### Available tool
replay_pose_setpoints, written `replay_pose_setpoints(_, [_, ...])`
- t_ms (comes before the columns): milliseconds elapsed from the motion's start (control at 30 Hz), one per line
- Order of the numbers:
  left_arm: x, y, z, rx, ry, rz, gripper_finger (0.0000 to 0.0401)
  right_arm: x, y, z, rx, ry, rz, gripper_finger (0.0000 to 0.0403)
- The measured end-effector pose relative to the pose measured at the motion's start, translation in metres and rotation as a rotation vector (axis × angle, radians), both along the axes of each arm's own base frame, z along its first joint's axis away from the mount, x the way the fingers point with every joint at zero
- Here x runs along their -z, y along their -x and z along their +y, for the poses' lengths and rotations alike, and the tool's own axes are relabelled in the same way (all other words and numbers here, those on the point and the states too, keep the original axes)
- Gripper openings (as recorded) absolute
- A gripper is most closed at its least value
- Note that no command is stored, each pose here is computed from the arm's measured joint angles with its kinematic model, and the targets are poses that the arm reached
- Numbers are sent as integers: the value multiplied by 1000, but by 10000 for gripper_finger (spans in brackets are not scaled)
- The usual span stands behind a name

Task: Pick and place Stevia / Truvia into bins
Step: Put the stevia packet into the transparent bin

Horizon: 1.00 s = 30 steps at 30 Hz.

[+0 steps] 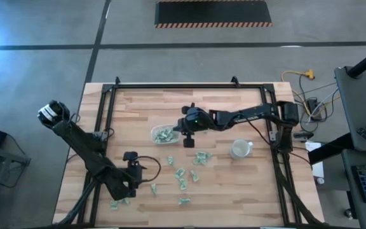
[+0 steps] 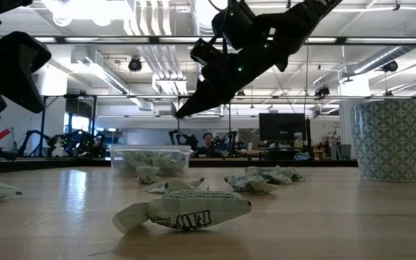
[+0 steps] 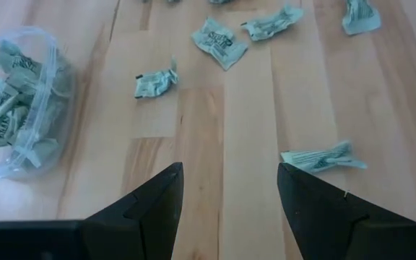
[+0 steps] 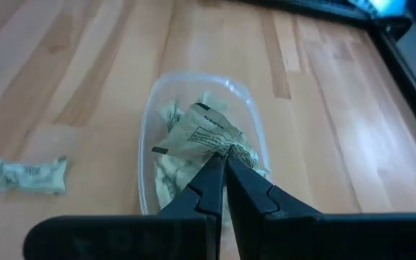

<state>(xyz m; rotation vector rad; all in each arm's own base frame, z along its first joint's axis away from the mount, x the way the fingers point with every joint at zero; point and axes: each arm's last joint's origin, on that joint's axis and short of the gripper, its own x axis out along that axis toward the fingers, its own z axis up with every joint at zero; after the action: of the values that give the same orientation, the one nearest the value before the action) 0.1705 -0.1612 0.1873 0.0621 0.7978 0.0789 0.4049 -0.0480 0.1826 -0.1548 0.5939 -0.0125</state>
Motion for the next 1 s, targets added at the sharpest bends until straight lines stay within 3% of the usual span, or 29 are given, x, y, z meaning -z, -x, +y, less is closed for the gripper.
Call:
replay_pose_setpoints(300, [-3,-1,0,-11,2,-36,208,19,-6,-2,-16,-34,9,15])
replay_pose_setpoints(600, [-4,-2,0,-17,4,-47,208,24,-8,-2,1,-60,10,114])
replay_pose_setpoints(767, [-4,-9,3,-36,-100,-117,208,11,-4,3,-25,-36,8,149])
replay_pose_setpoints(1000, [6,-40,6,6,-216,-165,208,-11,13,25,-105,-2,94,142])
